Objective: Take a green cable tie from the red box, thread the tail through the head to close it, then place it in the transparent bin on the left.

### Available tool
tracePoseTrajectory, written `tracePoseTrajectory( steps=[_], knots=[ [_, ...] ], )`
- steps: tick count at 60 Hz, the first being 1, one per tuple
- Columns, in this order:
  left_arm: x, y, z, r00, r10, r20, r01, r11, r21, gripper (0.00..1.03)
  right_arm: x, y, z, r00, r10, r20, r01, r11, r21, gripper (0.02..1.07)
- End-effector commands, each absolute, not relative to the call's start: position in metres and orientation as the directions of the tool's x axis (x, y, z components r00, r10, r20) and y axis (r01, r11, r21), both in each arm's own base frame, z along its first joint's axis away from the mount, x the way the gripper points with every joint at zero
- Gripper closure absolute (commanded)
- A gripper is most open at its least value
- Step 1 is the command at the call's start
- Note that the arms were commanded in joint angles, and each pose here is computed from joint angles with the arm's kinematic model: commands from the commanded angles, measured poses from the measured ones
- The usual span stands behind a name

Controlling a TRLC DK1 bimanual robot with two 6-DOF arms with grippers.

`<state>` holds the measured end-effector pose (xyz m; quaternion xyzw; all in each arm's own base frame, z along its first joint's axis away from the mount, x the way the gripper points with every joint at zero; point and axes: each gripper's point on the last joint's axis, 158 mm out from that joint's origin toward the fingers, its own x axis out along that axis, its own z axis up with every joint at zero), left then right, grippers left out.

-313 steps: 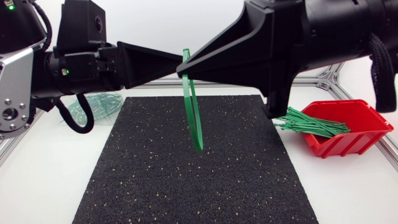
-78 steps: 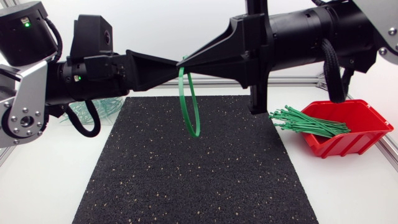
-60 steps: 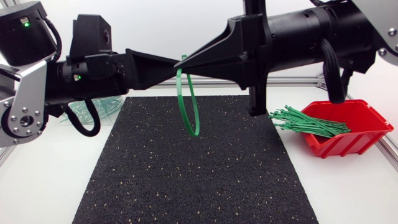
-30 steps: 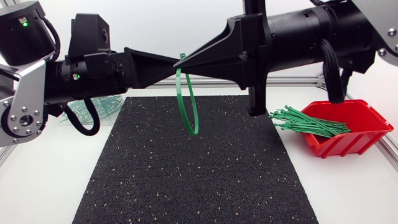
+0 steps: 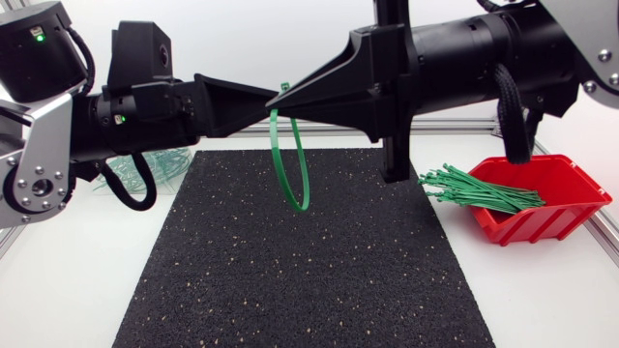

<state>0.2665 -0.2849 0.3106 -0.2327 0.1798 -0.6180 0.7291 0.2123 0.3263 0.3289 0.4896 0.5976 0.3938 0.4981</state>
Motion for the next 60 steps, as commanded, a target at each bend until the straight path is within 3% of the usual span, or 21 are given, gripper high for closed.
tracePoseTrajectory(
  steps=[1,60],
  knots=[
    [0.266,-0.288,0.319,0.163,-0.986,0.044,0.819,0.111,-0.563,1.00,0.213,0.329,0.317,-0.038,0.975,-0.220,0.248,0.223,0.943,1.02],
    [0.272,-0.273,0.314,0.197,-0.976,0.088,0.824,0.116,-0.554,1.00,0.222,0.324,0.319,-0.010,0.977,-0.213,0.247,0.209,0.946,1.02]
  ],
)
